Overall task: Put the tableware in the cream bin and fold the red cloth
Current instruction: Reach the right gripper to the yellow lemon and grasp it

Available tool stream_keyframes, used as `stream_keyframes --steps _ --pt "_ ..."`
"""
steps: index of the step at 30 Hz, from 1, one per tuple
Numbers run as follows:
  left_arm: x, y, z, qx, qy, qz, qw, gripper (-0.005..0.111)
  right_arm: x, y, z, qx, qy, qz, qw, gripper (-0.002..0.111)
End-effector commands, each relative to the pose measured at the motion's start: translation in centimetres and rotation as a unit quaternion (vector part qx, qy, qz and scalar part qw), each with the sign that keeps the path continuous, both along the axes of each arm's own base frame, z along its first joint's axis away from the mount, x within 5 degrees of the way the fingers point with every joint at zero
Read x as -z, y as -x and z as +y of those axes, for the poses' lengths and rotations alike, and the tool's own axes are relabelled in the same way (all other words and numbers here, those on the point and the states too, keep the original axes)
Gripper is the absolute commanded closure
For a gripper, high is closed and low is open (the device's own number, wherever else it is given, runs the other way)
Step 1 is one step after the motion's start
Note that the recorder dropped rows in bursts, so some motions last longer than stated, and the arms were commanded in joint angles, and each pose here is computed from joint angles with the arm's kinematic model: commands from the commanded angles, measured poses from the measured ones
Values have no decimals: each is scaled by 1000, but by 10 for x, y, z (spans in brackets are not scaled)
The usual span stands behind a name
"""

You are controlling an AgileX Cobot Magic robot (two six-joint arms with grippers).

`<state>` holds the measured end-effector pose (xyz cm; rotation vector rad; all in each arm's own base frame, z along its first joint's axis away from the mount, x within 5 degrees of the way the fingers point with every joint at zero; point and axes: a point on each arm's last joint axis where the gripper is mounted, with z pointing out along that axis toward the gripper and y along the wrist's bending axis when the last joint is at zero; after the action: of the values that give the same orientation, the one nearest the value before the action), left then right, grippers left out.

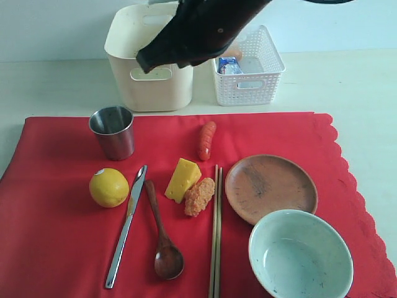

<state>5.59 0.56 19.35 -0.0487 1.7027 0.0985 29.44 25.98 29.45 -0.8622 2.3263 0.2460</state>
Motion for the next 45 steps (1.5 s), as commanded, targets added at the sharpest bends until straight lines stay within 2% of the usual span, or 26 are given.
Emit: stream_keyframes --steps 1,8,15,22,32,35,45 --pt "-1 0 0 0 3 -5 1000 107 16 11 22 -31 13 16 999 108" --pt "-1 0 0 0 3 -5 1000 107 55 20 48 -56 47 53 996 108" --pt "-1 0 0 0 3 -5 1000 107 86 21 61 -51 60 78 994 106" --pt "-1 0 0 0 3 -5 1000 107 104 23 72 -52 55 87 993 80" --pt "-1 0 0 0 3 -5 1000 107 108 34 98 -78 -7 57 995 41" --pt "-1 0 0 0 3 -5 1000 107 116 36 103 -89 -6 55 994 38" --pt "-1 0 0 0 3 -5 1000 107 164 32 109 -86 15 77 993 38"
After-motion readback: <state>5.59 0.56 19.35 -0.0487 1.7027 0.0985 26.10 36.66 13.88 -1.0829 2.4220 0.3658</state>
